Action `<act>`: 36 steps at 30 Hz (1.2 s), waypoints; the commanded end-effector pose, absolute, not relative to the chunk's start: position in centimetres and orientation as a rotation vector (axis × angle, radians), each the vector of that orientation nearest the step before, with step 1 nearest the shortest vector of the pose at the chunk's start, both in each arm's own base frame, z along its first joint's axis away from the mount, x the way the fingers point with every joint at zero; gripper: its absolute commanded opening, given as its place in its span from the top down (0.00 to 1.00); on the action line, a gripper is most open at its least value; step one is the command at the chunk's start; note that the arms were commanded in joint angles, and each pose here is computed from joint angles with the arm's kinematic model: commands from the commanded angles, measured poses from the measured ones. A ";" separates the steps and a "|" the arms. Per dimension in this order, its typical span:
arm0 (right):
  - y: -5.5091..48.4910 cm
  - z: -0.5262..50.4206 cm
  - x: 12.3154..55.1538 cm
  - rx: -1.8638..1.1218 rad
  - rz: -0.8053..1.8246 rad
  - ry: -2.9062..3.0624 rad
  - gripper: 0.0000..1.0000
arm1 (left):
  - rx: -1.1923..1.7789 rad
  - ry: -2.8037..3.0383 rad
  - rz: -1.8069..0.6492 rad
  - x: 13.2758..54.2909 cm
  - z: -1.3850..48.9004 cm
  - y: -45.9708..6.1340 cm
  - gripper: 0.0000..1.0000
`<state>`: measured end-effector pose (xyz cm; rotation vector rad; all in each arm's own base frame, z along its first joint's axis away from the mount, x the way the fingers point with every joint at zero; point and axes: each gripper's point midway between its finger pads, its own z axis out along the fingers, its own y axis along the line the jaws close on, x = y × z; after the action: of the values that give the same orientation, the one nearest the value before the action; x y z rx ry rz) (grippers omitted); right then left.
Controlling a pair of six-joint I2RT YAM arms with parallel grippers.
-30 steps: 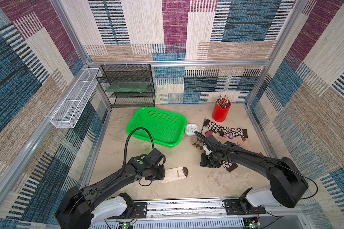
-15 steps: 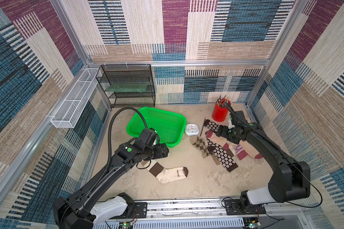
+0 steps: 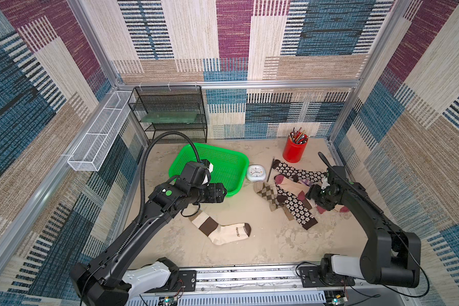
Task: Place the socks together as a pair
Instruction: Pick up the sock at the center of the board, then place the sock at the center of the board.
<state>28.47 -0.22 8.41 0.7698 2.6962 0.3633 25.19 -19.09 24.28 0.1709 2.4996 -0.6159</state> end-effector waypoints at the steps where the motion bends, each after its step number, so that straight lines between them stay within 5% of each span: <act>1: 0.0 7.9 29.7 0.795 0.410 2.650 0.47 | 0.219 2.495 -0.645 24.8 24.0 -19.5 0.21; 14: -2.7 2.6 30.6 0.922 0.246 2.682 0.56 | 0.194 2.531 -0.621 24.1 22.5 -18.8 0.24; 19: -2.6 1.7 30.4 0.946 0.251 2.676 0.82 | 0.181 2.532 -0.607 23.9 22.2 -18.4 0.24; 23: -2.1 5.6 30.5 0.902 0.304 2.622 1.00 | 0.189 2.529 -0.588 23.6 22.6 -17.9 0.24; 36: 2.5 21.2 31.2 0.592 0.627 2.484 1.00 | 0.224 2.484 -0.616 23.4 23.9 -18.1 0.24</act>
<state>31.74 0.75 19.42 0.6747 2.4759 0.5318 23.24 -18.06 23.42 0.1855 2.5062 -0.6255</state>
